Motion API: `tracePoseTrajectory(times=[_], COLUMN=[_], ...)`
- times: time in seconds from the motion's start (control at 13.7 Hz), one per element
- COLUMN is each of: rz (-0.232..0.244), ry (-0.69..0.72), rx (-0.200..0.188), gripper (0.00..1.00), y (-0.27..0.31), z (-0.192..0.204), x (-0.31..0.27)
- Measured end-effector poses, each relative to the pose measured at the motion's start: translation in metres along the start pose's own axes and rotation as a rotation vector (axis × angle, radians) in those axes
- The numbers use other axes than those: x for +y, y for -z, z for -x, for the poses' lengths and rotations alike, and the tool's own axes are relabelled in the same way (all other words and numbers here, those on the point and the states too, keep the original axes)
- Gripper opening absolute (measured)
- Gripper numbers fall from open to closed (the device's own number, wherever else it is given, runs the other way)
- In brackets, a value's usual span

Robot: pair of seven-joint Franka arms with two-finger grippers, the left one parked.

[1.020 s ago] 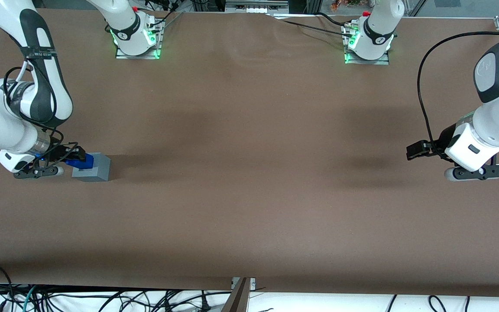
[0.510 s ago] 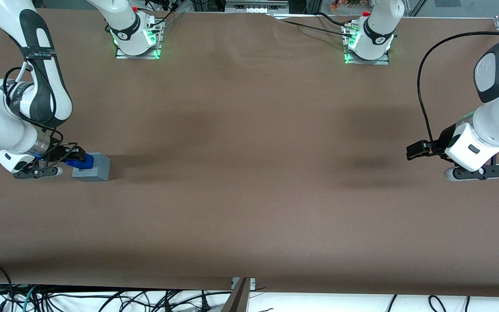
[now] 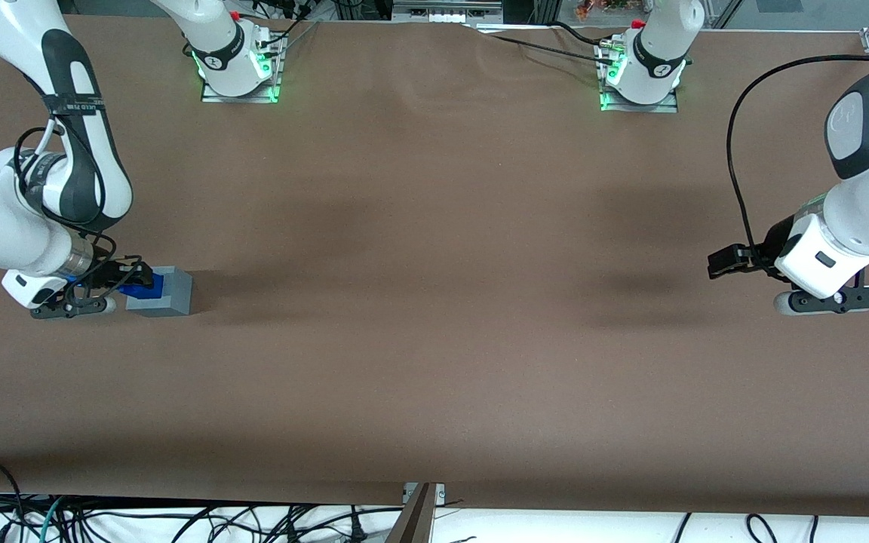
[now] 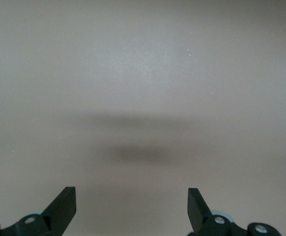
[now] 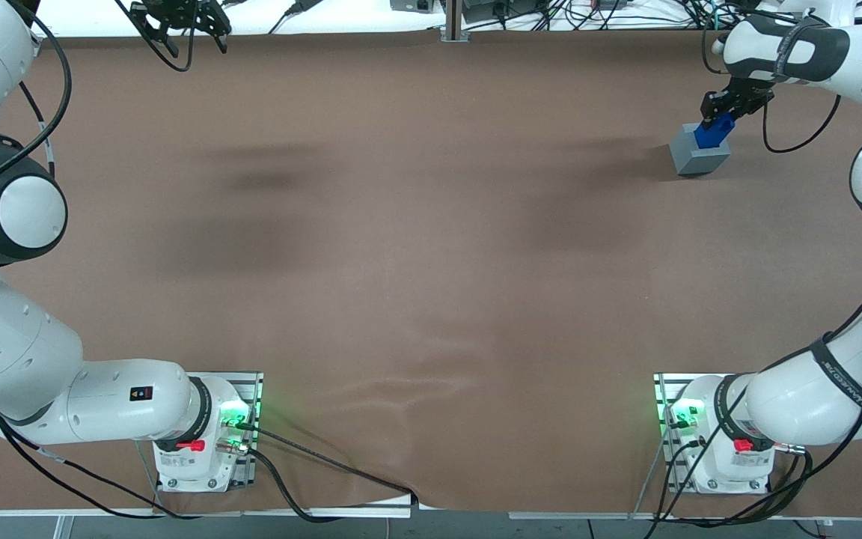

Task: Insert blue part into gray base with right arm
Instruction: 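Lower the blue block into the gray base's hole, then open the right gripper to release the blue block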

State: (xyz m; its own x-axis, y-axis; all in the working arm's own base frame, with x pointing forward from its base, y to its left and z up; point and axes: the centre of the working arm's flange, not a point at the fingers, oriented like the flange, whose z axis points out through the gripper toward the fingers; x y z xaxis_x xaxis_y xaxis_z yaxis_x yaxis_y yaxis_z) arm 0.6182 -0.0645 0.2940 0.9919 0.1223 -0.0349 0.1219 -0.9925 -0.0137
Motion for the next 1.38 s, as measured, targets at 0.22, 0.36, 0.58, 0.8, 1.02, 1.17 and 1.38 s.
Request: tracePoseTrajectory(times=[0.22, 0.36, 0.58, 0.8, 1.02, 1.17, 1.38], rz=[0.0, 0.0, 0.002, 0.004, 0.002, -0.012, -0.046], ry=[0.002, 0.002, 0.0, 0.0, -0.016, -0.056, -0.059], rx=[0.0, -0.005, -0.025, -0.008, 0.022, 0.027, 0.033], gripper=[0.51, 0.56, 0.86, 0.99, 0.99, 0.99, 0.99], y=[0.0, -0.004, -0.026, -0.021, 0.001, 0.026, 0.082], z=[-0.001, -0.001, -0.002, -0.01, -0.019, -0.018, -0.008], x=[0.0, 0.0, -0.001, -0.008, -0.017, -0.025, -0.05])
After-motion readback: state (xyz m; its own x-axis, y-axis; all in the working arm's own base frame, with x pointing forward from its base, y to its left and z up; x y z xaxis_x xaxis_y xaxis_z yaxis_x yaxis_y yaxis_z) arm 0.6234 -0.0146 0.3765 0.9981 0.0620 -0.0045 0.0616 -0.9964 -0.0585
